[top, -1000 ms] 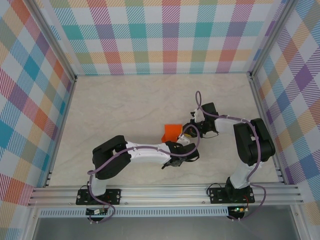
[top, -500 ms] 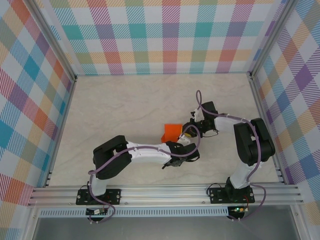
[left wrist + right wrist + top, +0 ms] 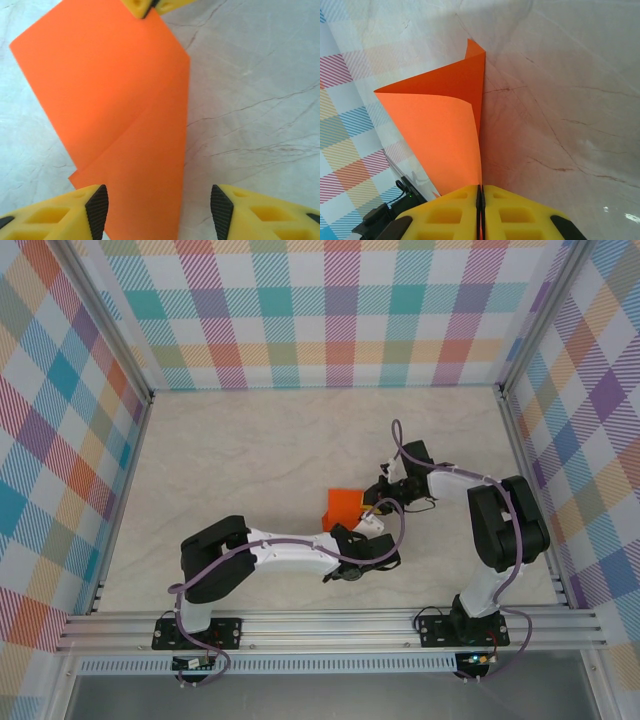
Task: Fold a paper plane with a square sheet of paper (fold left side to right side)
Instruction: Fold the wing for the fifth time at the center of the table.
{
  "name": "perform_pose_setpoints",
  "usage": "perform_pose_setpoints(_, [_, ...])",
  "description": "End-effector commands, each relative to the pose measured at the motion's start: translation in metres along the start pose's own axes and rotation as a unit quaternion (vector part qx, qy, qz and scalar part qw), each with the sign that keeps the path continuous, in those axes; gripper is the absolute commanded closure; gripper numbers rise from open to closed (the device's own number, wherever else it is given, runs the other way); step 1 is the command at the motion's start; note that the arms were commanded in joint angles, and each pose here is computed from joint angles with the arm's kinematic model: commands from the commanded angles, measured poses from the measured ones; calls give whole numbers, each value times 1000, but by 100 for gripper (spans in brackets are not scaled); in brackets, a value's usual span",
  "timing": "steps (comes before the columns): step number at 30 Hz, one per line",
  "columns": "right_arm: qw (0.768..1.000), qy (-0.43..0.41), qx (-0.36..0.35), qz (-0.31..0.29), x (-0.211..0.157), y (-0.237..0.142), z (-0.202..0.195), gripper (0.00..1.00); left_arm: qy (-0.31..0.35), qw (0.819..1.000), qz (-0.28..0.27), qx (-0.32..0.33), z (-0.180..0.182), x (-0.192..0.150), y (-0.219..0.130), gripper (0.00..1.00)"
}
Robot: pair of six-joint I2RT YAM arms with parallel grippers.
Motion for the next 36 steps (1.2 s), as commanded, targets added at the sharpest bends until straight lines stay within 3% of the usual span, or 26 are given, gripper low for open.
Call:
perform_pose_setpoints(1, [1000,4,4,11,-1,1,7,90,15,999,-2,33,1,0,0,46])
perform_pose_setpoints(26, [1000,-4,-12,13,-2,2,8,86,28,999,23,33,-12,-9,16,77])
perform_pose_setpoints(30, [1000,-18,-20,-4,-2,-5,11,76,25,999,21,30,-12,-7,15,81])
perform_pose_setpoints(36, [994,-48,-54,-84,2,-42,22,56,16,999,26,24,-10,-6,16,83])
Point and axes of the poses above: each hand's point on the last joint's axis, 136 mm out from that joint toward the fingers, its own y axis out along the fingers, its own z axis along the line the jaws close on, x = y × z, the point moved 6 cm from there along -y, back along the fingers, and after that the axes turned 3 degrees about y, right-handed, at the moved point
